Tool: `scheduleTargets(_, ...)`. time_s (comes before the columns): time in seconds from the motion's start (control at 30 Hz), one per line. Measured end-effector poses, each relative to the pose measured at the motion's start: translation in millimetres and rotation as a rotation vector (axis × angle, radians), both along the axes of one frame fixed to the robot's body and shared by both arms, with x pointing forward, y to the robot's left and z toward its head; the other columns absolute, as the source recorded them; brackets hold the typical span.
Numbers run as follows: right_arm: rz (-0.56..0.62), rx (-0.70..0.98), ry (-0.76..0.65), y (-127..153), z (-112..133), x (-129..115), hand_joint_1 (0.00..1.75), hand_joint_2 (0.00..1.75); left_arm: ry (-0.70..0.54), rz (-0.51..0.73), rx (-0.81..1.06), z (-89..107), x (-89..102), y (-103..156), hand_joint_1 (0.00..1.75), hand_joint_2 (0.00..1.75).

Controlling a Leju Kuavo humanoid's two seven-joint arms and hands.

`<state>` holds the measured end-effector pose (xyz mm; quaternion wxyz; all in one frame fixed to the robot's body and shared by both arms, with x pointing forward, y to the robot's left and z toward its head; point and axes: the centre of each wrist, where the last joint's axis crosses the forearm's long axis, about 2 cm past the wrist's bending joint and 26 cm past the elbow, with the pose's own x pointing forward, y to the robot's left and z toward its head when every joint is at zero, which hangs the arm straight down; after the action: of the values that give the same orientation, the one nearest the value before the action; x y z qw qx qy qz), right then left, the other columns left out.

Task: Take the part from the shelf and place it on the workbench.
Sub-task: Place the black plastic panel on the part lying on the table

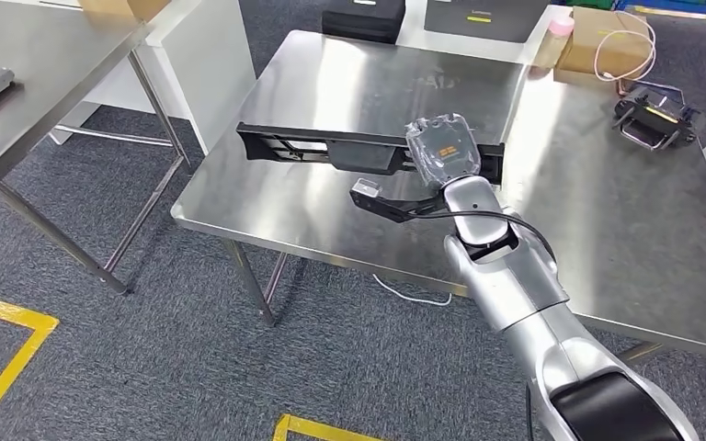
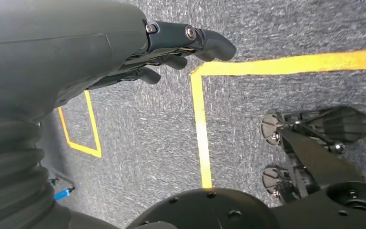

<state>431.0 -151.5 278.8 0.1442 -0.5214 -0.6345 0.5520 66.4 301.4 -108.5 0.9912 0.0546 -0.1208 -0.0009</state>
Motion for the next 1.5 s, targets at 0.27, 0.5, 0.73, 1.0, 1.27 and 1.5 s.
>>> scheduleTargets(0.27, -0.031, 0.003, 0.026, -7, -8, 4, 1.71, 1.75, 0.0, 0.0, -0.007, 0.0, 0.0, -3, 0.0, 1.75)
scheduleTargets(0.5, -0.075, 0.019, 0.026, -13, -6, 10, 1.71, 1.75, 0.002, 0.002, -0.007, 0.0, 0.0, -3, 0.0, 1.75)
scheduleTargets(0.73, -0.196, 0.034, 0.053, -44, -10, 28, 1.71, 1.75, 0.003, 0.012, -0.007, -0.2, -1.2, -2, 0.0, 1.75)
scheduleTargets(1.0, -0.345, 0.043, 0.077, -94, -6, 47, 1.71, 1.75, -0.002, 0.021, -0.003, -0.2, -1.4, 0, 0.0, 1.75)
scheduleTargets(1.27, -0.399, 0.037, 0.116, -114, -14, 50, 1.71, 1.75, -0.022, 0.025, 0.003, -0.3, -1.8, 1, 0.0, 1.75)
scheduleTargets(1.5, -0.425, 0.033, 0.129, -130, -18, 51, 1.71, 1.75, -0.432, 0.02, 0.202, 0.5, -1.7, 3, 0.0, 1.75)
